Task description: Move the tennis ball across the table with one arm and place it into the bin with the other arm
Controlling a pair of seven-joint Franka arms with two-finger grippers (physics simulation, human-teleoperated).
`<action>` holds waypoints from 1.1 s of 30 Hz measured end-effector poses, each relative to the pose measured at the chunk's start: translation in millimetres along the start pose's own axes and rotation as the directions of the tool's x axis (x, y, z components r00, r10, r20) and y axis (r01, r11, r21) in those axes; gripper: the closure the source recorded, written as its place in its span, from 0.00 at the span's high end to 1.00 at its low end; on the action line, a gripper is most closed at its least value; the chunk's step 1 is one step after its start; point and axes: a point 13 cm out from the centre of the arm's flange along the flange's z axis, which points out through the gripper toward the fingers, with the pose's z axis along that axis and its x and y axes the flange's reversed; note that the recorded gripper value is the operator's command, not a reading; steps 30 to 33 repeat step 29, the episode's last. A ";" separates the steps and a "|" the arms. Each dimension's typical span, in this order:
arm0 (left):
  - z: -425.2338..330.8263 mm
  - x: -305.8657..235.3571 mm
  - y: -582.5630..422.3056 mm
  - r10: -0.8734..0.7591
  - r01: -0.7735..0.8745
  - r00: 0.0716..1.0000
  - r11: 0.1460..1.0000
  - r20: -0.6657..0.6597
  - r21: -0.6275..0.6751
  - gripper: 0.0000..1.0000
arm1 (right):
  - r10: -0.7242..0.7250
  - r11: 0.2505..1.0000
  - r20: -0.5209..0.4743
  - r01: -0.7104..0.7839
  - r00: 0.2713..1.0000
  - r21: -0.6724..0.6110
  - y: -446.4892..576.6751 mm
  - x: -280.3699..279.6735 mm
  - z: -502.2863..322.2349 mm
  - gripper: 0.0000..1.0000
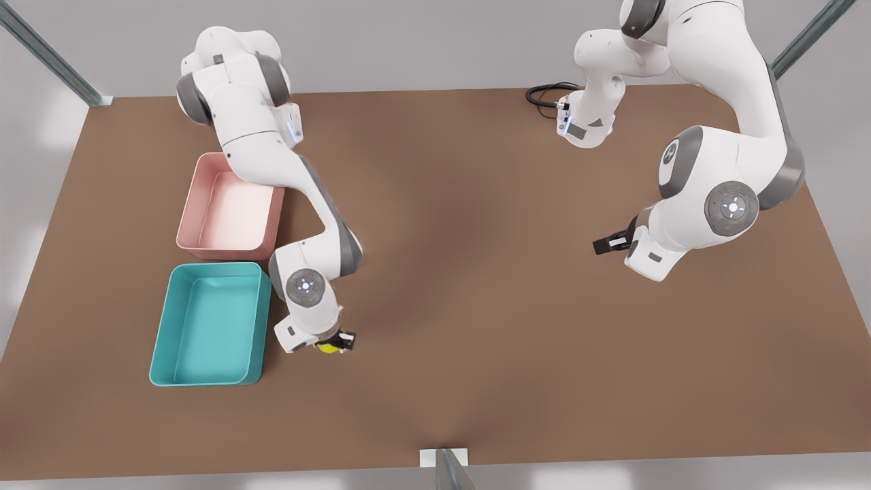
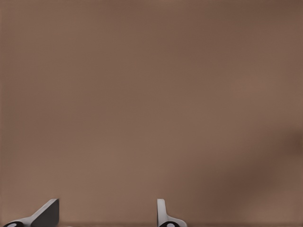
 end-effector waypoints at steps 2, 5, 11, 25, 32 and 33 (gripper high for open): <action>0.0 0.1 0.0 -0.001 0.001 1.000 1.000 0.000 0.000 1.00 | -0.018 0.999 0.010 0.018 1.000 0.037 -49.4 -27.3 -6.3 0.55; 2.4 -0.8 -0.2 -0.002 0.002 1.000 1.000 -0.005 -0.002 1.00 | -0.044 0.996 -0.011 0.045 0.999 0.074 -126.8 -57.3 -2.7 0.55; 3.6 -1.0 -0.2 -0.004 0.004 1.000 1.000 -0.007 -0.003 1.00 | -0.146 0.984 -0.080 0.153 0.986 0.095 -230.2 -78.6 19.7 0.93; 5.8 -1.4 -0.3 -0.007 0.007 1.000 1.000 -0.012 -0.005 1.00 | -0.344 0.938 -0.118 0.335 0.932 -0.091 -198.2 -30.0 -189.1 1.00; 6.0 -1.4 -0.3 -0.008 0.008 1.000 1.000 -0.012 -0.005 1.00 | -0.299 0.954 -0.210 0.289 0.931 -0.076 -256.4 33.5 -256.8 1.00; 6.0 -1.4 -0.3 -0.008 0.008 1.000 1.000 -0.012 -0.005 1.00 | -0.299 0.954 -0.210 0.289 0.931 -0.076 -256.4 33.5 -256.8 1.00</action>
